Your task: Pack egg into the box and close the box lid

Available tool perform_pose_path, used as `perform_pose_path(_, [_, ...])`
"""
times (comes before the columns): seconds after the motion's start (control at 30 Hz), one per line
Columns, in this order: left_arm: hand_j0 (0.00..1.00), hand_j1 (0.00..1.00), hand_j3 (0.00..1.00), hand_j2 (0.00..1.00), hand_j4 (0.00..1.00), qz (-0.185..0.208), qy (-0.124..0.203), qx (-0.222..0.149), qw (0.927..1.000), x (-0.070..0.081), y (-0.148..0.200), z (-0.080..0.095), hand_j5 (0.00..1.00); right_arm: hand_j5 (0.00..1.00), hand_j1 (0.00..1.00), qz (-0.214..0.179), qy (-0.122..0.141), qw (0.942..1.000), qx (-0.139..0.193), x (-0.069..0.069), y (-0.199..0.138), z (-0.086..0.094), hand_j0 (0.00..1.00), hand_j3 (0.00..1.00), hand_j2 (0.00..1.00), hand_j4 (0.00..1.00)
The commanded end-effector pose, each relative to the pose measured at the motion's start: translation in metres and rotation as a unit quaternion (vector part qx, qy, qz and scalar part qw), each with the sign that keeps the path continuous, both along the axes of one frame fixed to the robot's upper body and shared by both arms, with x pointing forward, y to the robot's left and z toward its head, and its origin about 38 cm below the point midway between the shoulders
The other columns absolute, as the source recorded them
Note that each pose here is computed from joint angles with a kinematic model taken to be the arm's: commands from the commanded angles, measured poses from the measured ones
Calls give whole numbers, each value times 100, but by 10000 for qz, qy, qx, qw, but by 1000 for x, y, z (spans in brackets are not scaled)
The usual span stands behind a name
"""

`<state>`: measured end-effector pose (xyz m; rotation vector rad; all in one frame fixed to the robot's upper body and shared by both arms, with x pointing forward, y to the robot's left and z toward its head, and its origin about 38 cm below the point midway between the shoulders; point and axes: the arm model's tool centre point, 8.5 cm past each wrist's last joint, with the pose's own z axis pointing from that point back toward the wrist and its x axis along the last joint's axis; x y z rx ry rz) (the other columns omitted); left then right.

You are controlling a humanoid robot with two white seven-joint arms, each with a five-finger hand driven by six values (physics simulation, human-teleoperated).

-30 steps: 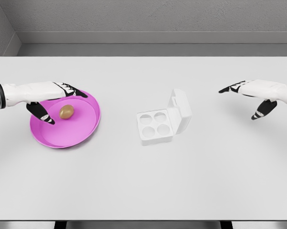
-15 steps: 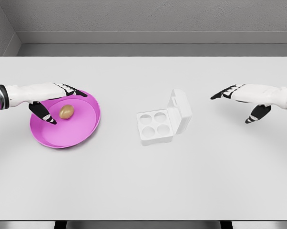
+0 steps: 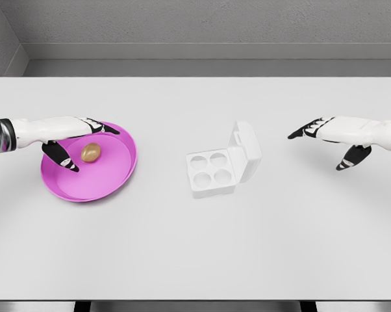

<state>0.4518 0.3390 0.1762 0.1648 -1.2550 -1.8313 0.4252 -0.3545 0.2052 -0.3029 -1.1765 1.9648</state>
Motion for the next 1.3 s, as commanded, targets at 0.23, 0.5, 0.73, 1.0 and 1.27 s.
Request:
perform_pose_path(0.23, [100,100,100,100,100,167,74,-30,9998,3,8,-5,100,100,100,-9,21,10000,13,-1,-1,0,100,100,100,100])
perform_pose_path(0.5, [100,100,100,100,100,150,70,-57,9998,4,5,-5,100,100,100,11,21,10000,7,-1,0,0,100,100,100,100])
perform_pose_path(0.73, [100,100,100,100,100,221,151,-69,9996,5,6,-13,100,100,100,-11,11,10000,-24,-1,-3,1,100,100,100,100])
perform_pose_path(1.0, [100,100,100,100,100,212,157,-71,9996,5,5,-13,100,100,100,0,98,9999,-83,-4,-4,-4,100,100,100,100])
perform_pose_path(1.27, [100,100,100,100,100,221,205,-74,9995,3,6,-18,100,100,100,-5,98,9999,-89,-4,-5,-4,100,100,100,100])
